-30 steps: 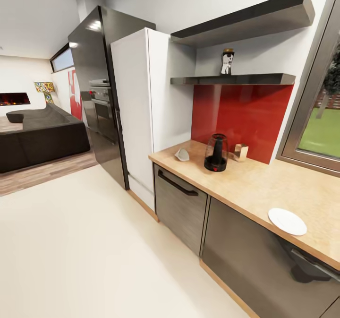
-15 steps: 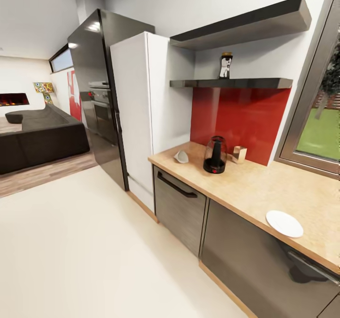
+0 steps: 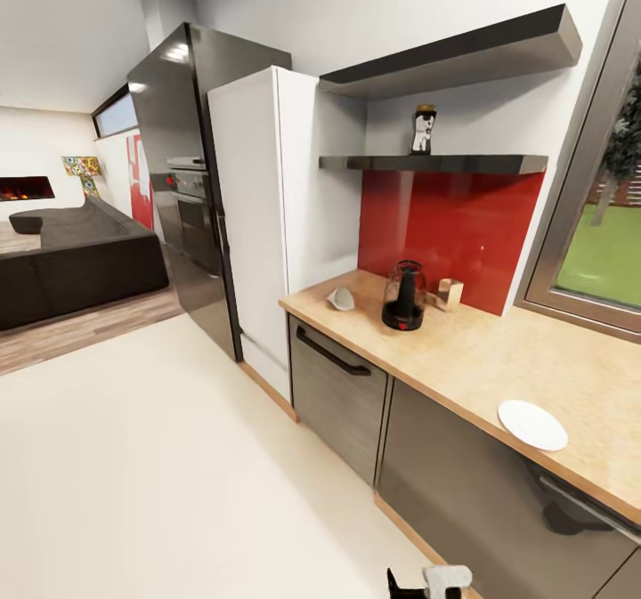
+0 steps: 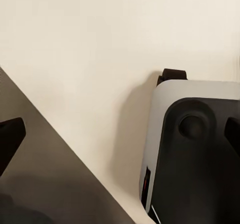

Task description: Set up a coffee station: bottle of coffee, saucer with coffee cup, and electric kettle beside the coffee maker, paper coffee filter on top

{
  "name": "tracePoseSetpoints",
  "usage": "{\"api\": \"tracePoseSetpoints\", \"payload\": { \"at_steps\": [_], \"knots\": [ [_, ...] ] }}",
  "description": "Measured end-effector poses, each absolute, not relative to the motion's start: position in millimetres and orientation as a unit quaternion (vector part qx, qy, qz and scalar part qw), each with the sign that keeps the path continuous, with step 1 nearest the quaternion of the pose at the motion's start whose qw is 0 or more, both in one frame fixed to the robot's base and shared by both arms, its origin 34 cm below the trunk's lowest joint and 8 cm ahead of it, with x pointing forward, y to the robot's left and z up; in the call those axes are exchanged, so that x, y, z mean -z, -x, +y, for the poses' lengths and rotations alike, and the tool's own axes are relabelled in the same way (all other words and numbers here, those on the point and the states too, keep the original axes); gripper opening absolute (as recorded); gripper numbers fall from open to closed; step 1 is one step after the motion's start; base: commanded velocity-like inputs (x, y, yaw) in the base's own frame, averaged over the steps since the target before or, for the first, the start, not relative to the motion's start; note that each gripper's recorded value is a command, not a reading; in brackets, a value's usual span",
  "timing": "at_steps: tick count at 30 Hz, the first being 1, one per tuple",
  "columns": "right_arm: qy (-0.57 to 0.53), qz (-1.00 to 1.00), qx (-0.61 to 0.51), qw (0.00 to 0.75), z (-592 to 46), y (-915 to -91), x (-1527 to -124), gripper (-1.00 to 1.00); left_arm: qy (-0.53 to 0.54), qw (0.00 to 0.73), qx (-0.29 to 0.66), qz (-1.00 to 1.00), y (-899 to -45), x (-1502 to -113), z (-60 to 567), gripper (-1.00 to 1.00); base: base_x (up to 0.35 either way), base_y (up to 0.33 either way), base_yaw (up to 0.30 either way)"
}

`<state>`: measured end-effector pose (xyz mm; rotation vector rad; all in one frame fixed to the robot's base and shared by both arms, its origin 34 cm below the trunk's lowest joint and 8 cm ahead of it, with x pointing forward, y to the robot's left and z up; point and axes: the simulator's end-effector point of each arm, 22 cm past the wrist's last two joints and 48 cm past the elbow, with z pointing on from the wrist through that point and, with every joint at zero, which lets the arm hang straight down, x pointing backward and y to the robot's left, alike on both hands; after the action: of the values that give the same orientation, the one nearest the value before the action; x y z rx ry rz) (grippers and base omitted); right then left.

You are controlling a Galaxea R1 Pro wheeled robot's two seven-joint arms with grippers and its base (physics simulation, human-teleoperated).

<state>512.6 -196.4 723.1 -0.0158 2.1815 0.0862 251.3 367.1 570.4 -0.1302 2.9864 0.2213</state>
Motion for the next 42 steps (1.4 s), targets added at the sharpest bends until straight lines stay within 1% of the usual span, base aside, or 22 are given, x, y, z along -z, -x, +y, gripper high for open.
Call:
{"api": "tracePoseSetpoints", "payload": {
  "at_steps": [5, 10, 16, 23, 27, 31, 42],
  "knots": [
    [0.029, 0.848, -0.066, 0.526, -149, -572, -790, 1.0, 0.044, 0.073, -0.074, 0.994, -251, -576, 367, 1.0, 0.0, 0.0, 0.0],
    [0.035, 0.811, -0.084, 0.578, -119, -636, -861, 1.0, 0.044, 0.072, -0.074, 0.994, -249, -582, 368, 1.0, 0.0, 0.0, 0.0],
    [0.045, 0.802, -0.087, 0.589, -107, -701, -927, 1.0, 0.043, 0.072, -0.074, 0.994, -247, -588, 368, 1.0, 0.0, 0.0, 0.0],
    [0.057, 0.789, -0.08, 0.607, -106, -758, -1004, 1.0, 0.043, 0.074, -0.071, 0.994, -248, -595, 363, 1.0, 0.0, 0.0, 0.0],
    [0.056, 0.795, -0.077, 0.599, -111, -761, -1011, 1.0, 0.041, 0.075, -0.07, 0.994, -247, -598, 361, 1.0, 0.0, 0.0, 0.0],
    [0.057, 0.779, -0.075, 0.62, -113, -765, -1042, 1.0, 0.042, 0.079, -0.072, 0.993, -247, -603, 364, 1.0, 0.0, 0.0, 0.0],
    [0.055, 0.771, -0.07, 0.631, -122, -764, -1063, 1.0, 0.042, 0.082, -0.074, 0.993, -244, -613, 366, 1.0, 0.0, 0.0, 0.0]
  ]
}}
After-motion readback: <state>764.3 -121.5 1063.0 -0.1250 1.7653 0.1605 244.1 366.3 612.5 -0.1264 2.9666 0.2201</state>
